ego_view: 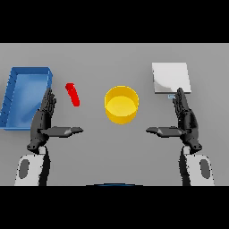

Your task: Pick up the red beaker and tilt it to pour out 1 green nut into yellow bowl. Pick up the yellow bowl and place it on the metallic measuring scale.

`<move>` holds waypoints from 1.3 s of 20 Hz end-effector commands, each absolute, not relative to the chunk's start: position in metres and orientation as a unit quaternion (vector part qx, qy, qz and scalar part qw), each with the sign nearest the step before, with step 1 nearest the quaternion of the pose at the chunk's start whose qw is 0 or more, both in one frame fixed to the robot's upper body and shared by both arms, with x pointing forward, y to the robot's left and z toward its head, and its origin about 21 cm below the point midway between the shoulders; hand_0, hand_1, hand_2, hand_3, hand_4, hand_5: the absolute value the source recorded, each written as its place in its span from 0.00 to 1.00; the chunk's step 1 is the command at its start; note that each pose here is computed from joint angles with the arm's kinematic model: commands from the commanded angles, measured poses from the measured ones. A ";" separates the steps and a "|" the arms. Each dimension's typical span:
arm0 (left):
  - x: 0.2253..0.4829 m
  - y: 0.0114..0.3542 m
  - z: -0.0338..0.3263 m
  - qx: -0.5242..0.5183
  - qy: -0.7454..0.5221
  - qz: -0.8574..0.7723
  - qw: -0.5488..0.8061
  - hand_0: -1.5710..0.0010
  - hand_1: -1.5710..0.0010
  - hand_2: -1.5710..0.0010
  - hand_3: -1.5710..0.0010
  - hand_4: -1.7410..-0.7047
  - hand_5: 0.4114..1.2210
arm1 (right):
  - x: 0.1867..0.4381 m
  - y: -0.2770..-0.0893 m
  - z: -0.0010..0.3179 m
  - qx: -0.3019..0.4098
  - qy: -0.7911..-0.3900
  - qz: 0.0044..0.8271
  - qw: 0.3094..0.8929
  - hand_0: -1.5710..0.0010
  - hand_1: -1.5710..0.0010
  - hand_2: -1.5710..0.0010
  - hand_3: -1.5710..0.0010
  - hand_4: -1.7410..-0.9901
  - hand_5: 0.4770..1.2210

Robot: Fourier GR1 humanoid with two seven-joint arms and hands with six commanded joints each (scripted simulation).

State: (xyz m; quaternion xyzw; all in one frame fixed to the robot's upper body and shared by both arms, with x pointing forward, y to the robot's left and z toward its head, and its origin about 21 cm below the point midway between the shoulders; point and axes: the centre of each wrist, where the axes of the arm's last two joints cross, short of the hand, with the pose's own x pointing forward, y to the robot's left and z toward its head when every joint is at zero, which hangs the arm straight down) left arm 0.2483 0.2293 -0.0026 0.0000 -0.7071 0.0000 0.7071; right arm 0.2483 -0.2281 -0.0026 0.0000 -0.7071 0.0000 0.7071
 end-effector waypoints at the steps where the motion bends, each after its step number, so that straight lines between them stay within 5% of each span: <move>1: 0.248 0.230 -0.003 0.000 -0.708 0.001 0.707 1.00 1.00 1.00 1.00 0.58 0.31 | 0.248 -0.228 -0.003 0.000 -0.707 0.000 0.707 1.00 1.00 1.00 1.00 0.89 0.14; 6: 0.239 0.237 -0.005 0.000 -0.707 0.001 0.707 1.00 1.00 1.00 1.00 0.58 0.31 | 0.250 -0.221 -0.001 0.001 -0.708 -0.001 0.706 1.00 1.00 1.00 1.00 0.89 0.14; 10: 0.208 0.234 0.017 0.031 -0.728 -0.092 0.679 1.00 1.00 1.00 1.00 0.58 0.31 | 0.228 -0.214 0.010 -0.104 -0.753 0.124 0.638 1.00 1.00 1.00 1.00 0.90 0.13; 14: 0.206 0.235 0.024 0.035 -0.713 -0.107 0.692 1.00 1.00 1.00 1.00 0.58 0.30 | 0.225 -0.219 0.010 -0.092 -0.751 0.132 0.641 1.00 1.00 1.00 1.00 0.83 0.16; 26: 0.287 0.228 -0.007 0.035 -0.674 -0.128 0.727 1.00 1.00 1.00 1.00 0.54 0.28 | 0.229 -0.219 0.012 -0.055 -0.748 0.120 0.650 1.00 1.00 1.00 1.00 0.68 0.20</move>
